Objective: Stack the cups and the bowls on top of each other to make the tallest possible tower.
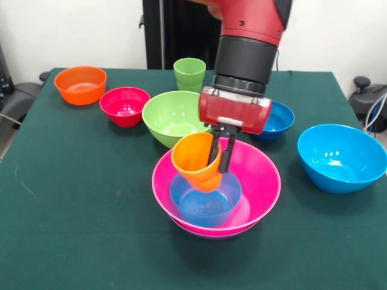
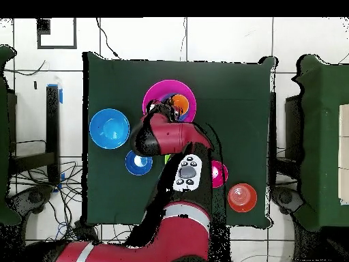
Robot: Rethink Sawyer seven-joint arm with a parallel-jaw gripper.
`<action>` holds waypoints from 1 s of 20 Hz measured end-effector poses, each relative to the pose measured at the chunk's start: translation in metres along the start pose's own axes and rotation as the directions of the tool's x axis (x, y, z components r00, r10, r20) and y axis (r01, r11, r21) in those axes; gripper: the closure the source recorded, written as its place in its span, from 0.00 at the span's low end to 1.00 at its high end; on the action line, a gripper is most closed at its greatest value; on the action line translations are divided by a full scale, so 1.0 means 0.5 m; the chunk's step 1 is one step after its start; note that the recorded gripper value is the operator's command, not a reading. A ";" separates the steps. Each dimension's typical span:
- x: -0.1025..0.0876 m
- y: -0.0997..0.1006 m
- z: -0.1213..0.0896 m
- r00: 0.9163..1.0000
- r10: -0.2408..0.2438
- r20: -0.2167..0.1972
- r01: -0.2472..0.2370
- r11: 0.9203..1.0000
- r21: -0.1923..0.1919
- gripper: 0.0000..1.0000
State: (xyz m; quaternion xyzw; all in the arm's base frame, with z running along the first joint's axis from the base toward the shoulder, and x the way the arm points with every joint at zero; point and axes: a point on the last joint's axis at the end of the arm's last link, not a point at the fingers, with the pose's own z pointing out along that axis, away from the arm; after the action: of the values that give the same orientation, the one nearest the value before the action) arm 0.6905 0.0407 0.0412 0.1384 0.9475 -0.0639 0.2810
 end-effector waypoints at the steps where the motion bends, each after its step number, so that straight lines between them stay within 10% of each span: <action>1: -0.003 -0.007 0.004 1.000 0.007 0.009 -0.007 1.000 -0.002 1.00; 10: -0.040 -0.138 0.061 0.990 0.087 0.111 -0.088 0.996 0.006 1.00; 20: -0.028 -0.128 0.078 0.982 0.065 0.178 -0.062 0.998 -0.020 1.00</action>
State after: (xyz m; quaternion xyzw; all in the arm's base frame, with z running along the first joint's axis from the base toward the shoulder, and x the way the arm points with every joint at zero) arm 0.7027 -0.0312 0.0193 0.1602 0.9141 -0.0602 0.3677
